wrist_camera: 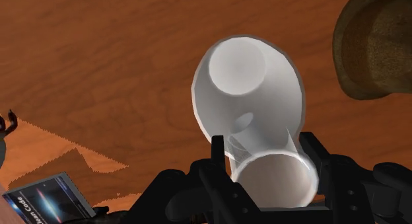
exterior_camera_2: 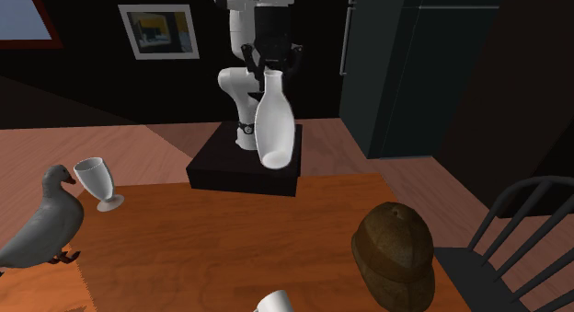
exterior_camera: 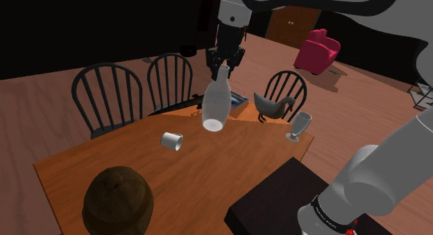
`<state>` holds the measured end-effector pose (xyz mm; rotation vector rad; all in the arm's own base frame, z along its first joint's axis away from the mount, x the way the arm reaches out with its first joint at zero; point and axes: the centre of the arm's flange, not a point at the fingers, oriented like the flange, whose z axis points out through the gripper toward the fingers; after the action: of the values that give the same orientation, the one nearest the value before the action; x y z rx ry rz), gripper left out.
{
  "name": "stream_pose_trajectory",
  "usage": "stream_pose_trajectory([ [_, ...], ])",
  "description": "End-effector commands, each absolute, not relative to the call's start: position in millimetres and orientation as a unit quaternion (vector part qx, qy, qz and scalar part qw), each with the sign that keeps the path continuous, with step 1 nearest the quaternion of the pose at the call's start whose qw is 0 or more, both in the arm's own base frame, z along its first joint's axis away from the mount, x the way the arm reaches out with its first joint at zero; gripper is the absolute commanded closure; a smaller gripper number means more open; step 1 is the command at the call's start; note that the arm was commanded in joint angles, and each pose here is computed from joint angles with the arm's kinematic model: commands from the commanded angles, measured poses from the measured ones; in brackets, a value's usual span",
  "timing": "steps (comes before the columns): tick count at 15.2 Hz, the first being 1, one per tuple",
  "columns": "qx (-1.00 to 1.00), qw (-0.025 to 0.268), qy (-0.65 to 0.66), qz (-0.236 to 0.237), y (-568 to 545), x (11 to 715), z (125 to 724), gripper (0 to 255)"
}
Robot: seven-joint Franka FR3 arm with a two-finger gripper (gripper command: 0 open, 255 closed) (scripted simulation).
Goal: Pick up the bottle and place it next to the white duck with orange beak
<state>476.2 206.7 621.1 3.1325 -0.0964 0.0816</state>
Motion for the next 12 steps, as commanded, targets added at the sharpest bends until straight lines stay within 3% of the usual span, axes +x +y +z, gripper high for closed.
stream_pose_trajectory([
  [1, 0.999, 0.003, -0.031, 0.026, 207, 475, 629, 255],
  [12, 0.999, 0.003, -0.031, 0.026, 63, 455, 629, 255],
])
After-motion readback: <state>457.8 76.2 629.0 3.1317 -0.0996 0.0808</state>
